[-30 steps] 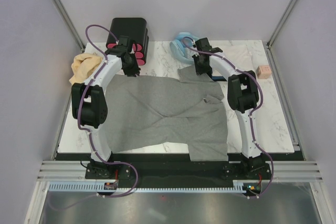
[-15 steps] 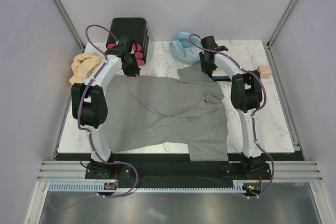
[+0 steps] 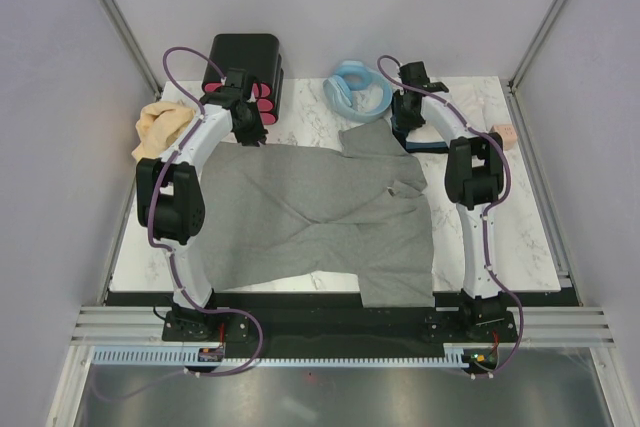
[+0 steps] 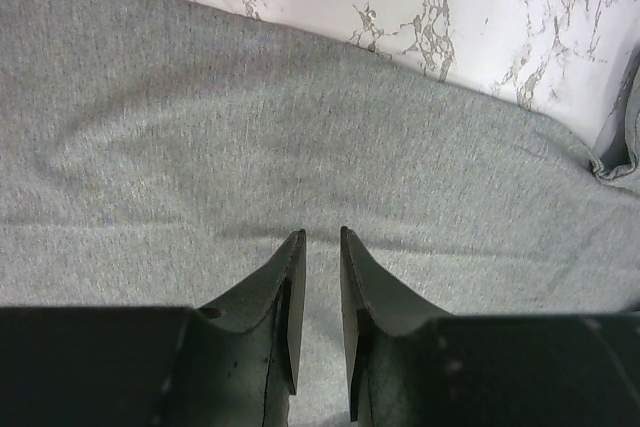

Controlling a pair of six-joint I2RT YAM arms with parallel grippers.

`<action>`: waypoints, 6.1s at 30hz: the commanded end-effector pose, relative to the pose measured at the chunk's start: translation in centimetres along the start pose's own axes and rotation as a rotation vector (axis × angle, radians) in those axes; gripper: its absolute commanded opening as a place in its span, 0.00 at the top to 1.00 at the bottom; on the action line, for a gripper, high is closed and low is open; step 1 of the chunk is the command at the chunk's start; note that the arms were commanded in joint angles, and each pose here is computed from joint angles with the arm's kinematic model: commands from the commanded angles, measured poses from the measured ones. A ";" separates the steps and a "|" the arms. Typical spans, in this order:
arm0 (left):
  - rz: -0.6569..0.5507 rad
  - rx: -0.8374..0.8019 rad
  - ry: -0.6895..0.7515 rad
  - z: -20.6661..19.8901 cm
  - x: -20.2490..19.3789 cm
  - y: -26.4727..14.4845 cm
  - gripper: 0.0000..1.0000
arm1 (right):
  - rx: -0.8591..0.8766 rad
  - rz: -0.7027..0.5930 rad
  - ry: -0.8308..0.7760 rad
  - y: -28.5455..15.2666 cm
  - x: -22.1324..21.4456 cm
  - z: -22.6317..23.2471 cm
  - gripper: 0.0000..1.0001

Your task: Fold and stack the t-shirts

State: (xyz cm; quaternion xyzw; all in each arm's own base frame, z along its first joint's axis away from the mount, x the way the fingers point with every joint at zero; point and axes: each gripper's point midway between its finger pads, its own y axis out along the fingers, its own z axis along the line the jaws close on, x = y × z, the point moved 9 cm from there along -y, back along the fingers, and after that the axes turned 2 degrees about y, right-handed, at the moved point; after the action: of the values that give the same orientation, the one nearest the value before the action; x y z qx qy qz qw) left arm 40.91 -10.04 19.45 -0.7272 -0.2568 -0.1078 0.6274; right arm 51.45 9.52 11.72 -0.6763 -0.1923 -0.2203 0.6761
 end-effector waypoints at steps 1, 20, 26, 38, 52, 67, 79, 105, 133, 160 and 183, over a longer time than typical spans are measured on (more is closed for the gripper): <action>-0.051 -0.018 0.026 -0.1 0.9 -1.0 0.73 | 0.002 0.001 0.006 0.6 0.2 -0.6 0.62; -0.029 -0.016 0.028 -0.1 0.7 -0.1 0.73 | 0.170 -0.012 0.030 0.4 1.5 -1.2 0.61; -0.038 -0.018 0.029 -0.2 1.1 -0.1 0.73 | 0.323 -0.062 -0.018 -3.0 2.4 2.5 0.57; -0.026 -0.014 0.031 -0.1 0.7 0.1 0.73 | 0.305 -0.048 -0.013 -0.1 1.8 3.4 0.53; -0.008 -0.015 0.038 0.0 0.4 0.7 0.73 | 0.322 -0.012 -0.017 3.5 0.6 3.7 0.38; -0.015 -0.007 0.035 -0.1 0.9 1.1 0.73 | 0.306 0.011 -0.013 3.9 -0.4 3.4 1.00; -0.123 0.200 -0.061 3.2 3.0 1.0 0.66 | 0.315 -0.058 -0.033 -1.7 1.1 3.0 1.00; -0.105 0.422 -0.184 9.8 6.5 6.6 0.48 | 0.469 -0.192 -0.057 -13.2 2.3 4.0 1.00; -0.294 0.363 -0.507 10.4 2.2 2.4 0.51 | 0.543 -0.172 -0.060 -15.9 -0.4 3.7 1.00; -0.192 0.392 -0.617 12.2 5.5 9.2 0.50 | 0.646 -0.200 -0.003 -17.4 -1.2 3.1 1.00; -0.151 0.439 -0.630 11.5 5.3 9.5 0.47 | 0.686 -0.216 0.008 -18.5 -0.9 2.6 1.00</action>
State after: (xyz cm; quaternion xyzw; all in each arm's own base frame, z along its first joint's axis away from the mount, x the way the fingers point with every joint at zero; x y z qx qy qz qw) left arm 47.78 1.71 10.38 -0.5654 -0.4789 0.1253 0.6597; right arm 40.91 12.33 23.32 -0.4173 -0.2799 -0.1977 0.8417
